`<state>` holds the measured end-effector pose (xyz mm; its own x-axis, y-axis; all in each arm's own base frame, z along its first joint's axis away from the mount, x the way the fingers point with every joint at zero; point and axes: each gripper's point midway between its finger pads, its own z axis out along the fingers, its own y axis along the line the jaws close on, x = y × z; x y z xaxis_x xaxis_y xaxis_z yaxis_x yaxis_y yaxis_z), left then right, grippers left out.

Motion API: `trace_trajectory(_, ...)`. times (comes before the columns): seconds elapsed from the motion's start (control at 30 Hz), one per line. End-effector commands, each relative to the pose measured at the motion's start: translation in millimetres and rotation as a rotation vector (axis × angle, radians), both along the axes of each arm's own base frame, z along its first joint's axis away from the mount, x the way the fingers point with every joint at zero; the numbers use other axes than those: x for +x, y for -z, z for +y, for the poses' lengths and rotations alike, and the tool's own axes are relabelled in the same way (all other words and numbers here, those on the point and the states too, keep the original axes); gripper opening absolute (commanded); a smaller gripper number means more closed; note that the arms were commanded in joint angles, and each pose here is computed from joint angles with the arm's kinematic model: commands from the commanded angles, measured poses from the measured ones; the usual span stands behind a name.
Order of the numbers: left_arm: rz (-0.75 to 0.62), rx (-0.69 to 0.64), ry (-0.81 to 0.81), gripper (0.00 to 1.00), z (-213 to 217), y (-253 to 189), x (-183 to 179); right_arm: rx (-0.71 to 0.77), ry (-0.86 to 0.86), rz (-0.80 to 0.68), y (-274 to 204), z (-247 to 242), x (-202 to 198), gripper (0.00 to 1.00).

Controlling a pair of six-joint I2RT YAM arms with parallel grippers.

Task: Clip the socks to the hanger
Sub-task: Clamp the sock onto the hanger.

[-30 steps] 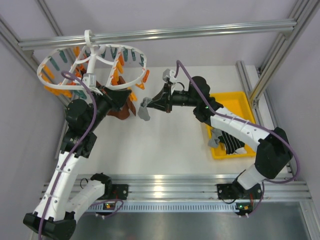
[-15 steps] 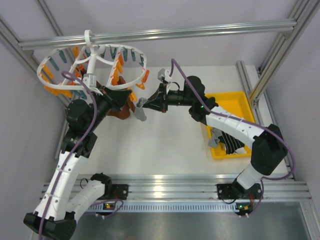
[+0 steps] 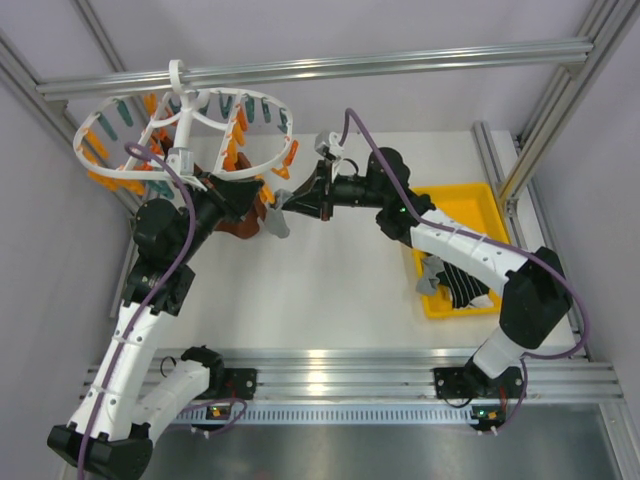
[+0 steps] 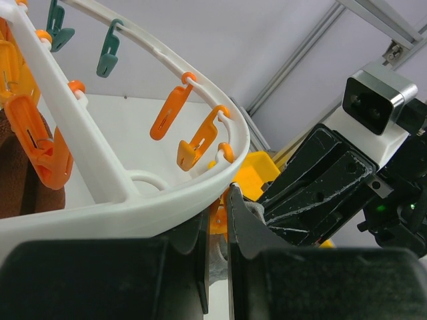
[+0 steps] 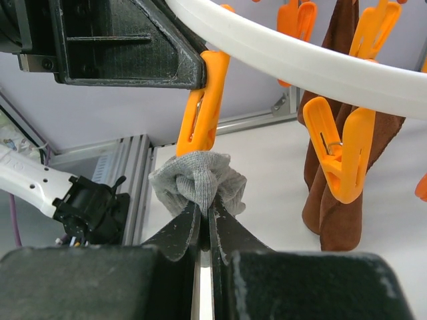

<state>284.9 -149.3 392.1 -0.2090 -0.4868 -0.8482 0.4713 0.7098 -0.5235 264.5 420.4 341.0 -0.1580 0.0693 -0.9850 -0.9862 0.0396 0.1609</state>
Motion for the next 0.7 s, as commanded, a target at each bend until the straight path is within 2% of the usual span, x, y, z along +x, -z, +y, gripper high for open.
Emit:
trace_trajectory(0.0,0.006,0.036,0.024,0.00,-4,11,3,0.076,-0.041,-0.057,-36,8,-13,0.00)
trace_trajectory(0.67,0.008,0.055,0.032,0.00,-4,14,2,0.095,-0.051,-0.055,-47,12,-12,0.00)
